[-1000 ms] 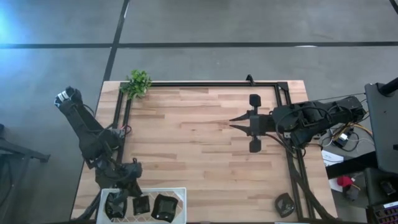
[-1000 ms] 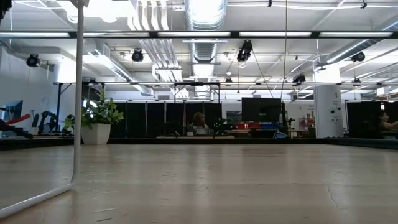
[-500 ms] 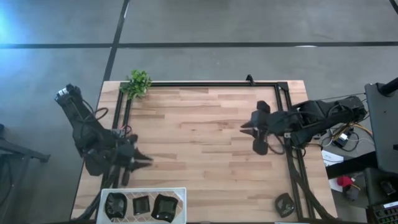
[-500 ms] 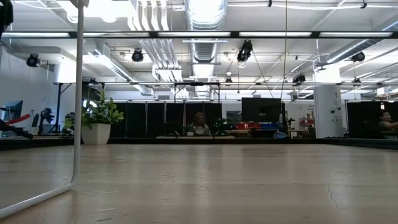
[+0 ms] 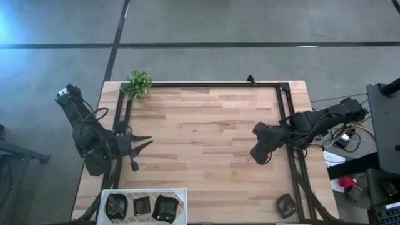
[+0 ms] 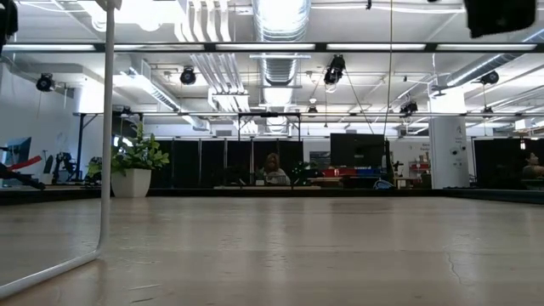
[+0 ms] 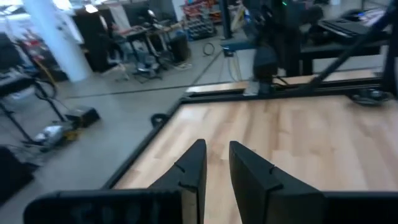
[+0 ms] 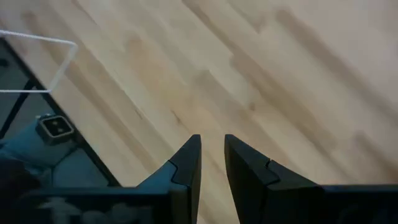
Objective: Pick & Place Mini shaped plates
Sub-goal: Stack the black leaf shaped plate on top of the other black leaf shaped plates on the shelf
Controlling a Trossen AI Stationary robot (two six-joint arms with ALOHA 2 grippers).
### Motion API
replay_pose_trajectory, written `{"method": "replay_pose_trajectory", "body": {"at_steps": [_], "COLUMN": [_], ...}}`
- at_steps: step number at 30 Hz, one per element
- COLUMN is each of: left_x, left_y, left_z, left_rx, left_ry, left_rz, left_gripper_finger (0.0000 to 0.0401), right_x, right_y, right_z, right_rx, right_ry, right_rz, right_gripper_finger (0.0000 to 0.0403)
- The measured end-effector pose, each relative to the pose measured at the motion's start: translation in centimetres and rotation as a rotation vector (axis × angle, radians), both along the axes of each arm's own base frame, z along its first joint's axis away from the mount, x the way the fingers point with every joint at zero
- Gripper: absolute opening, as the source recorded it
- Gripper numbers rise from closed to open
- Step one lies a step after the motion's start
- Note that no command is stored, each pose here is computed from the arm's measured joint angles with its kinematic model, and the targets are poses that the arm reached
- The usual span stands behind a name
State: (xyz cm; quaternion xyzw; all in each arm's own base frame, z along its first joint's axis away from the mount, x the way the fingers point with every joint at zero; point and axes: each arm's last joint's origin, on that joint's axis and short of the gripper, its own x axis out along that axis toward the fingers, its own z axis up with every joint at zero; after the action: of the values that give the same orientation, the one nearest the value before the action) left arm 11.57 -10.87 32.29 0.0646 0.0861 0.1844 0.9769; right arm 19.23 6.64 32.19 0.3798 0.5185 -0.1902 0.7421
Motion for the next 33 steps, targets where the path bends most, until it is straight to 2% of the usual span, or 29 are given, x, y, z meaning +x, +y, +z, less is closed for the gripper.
{"method": "replay_pose_trajectory", "body": {"at_steps": [4,10,18,21,26,33], "left_x": [0.0,0.4,1.8,2.1,2.4,2.5], "left_y": [0.1,0.5,1.9,2.3,2.6,2.5], "left_z": [0.0,0.0,-0.1,-0.2,-0.1,0.0], "left_rx": [0.055,0.057,0.054,0.062,0.073,0.062], "left_ry": [0.013,0.016,0.087,0.105,0.114,0.107], "left_rz": [0.012,0.043,0.046,0.052,0.059,0.041], "left_gripper_finger": [0.0064,0.0064,0.0064,0.0064,0.0064,0.0064], "right_x": [-0.7,-2.3,-4.3,-4.7,-4.9,-4.2], "right_y": [1.0,3.1,6.4,7.5,9.3,12.4], "right_z": [-2.1,-4.8,-7.0,-7.4,-8.1,-10.1], "right_rx": [0.071,0.135,0.225,0.256,0.242,0.221], "right_ry": [0.103,0.241,0.294,0.299,0.348,0.566], "right_rz": [-0.115,-0.259,-0.383,-0.397,-0.37,-0.344], "right_gripper_finger": [0.0068,0.0068,0.0068,0.0068,0.0068,0.0068]}}
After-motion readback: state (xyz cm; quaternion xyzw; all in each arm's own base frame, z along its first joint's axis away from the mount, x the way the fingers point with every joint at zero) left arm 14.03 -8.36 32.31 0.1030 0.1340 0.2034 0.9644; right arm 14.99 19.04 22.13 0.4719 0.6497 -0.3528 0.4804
